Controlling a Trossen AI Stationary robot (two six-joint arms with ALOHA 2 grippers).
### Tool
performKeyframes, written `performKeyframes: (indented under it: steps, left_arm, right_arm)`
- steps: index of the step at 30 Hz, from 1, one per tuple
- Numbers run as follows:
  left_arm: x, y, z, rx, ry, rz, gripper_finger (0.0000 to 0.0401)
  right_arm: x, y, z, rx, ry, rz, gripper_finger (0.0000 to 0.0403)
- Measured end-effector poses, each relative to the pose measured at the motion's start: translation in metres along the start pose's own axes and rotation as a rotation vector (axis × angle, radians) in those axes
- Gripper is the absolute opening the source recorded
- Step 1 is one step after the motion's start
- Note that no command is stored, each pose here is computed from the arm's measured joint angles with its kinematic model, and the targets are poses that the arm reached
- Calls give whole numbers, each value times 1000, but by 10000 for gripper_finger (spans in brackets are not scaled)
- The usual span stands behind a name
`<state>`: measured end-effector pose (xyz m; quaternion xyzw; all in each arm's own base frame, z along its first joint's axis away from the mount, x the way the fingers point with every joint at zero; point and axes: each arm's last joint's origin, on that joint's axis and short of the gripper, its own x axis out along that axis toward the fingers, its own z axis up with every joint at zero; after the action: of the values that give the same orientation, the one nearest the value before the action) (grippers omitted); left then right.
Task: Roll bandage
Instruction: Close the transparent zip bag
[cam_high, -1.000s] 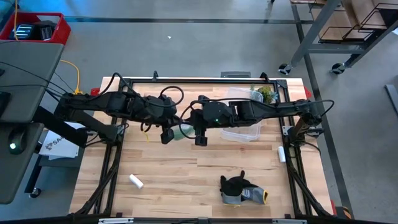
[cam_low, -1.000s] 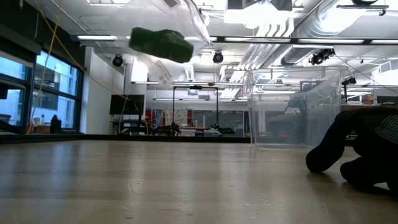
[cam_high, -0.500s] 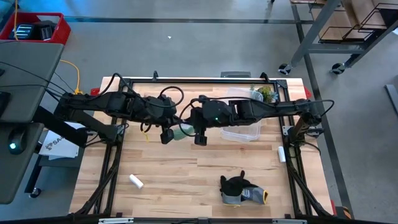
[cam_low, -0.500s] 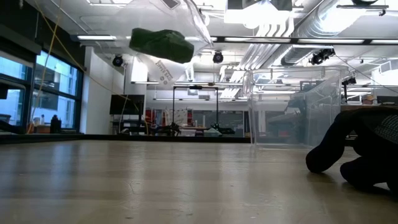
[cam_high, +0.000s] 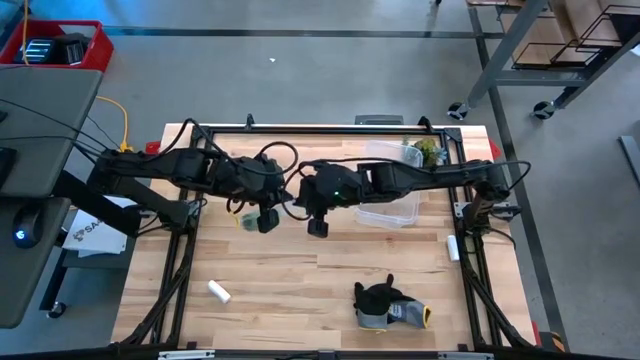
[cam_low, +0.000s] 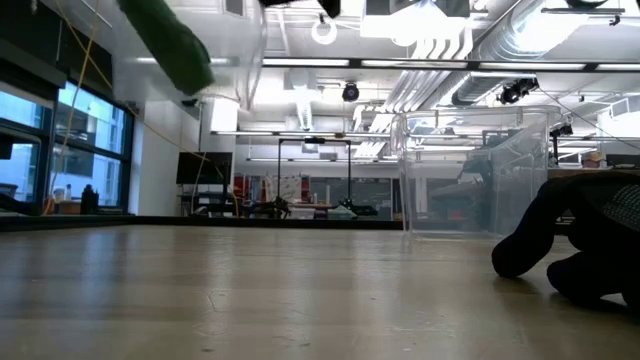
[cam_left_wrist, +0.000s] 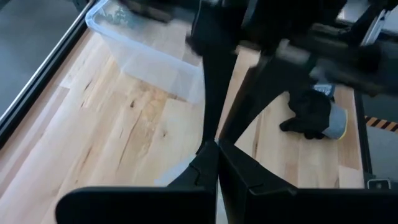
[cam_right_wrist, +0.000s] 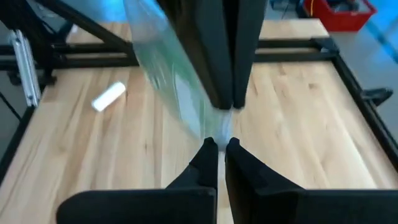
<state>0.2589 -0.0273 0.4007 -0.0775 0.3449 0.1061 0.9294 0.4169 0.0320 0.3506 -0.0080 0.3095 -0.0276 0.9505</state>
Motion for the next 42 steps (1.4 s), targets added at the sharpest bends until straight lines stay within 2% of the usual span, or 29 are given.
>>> performKeyframes:
  steps: [5, 13, 19, 25, 27, 30, 37, 42]
  left_arm:
    - [-7, 1, 2, -18, -27, -27, 0]
    - [-38, 7, 0, -77, -78, -131, 0]
    - [-52, 14, -12, -81, -6, -119, 0]
    - [-62, 16, -14, -61, -24, -151, 0]
    - [-61, 15, -14, -37, -11, -187, 0]
    - [-59, 13, -12, -27, -10, -208, 0]
    - [-56, 12, -4, 4, -39, -161, 0]
    - [-57, 12, -3, 11, -44, -147, 0]
  right_arm:
    - [6, -3, -5, 19, 37, -5, 2]
    - [6, -3, -6, 26, 48, -6, 2]
    - [-7, -3, 9, 6, -80, 2, 1]
    - [-17, -2, 18, 42, -160, 30, 5]
    - [-18, -1, 19, 29, -172, 66, 22]
    - [-15, 0, 20, 49, -181, 90, 68]
    - [-17, 10, 24, 67, -236, 100, 197]
    - [-18, 14, 24, 58, -229, 119, 220]
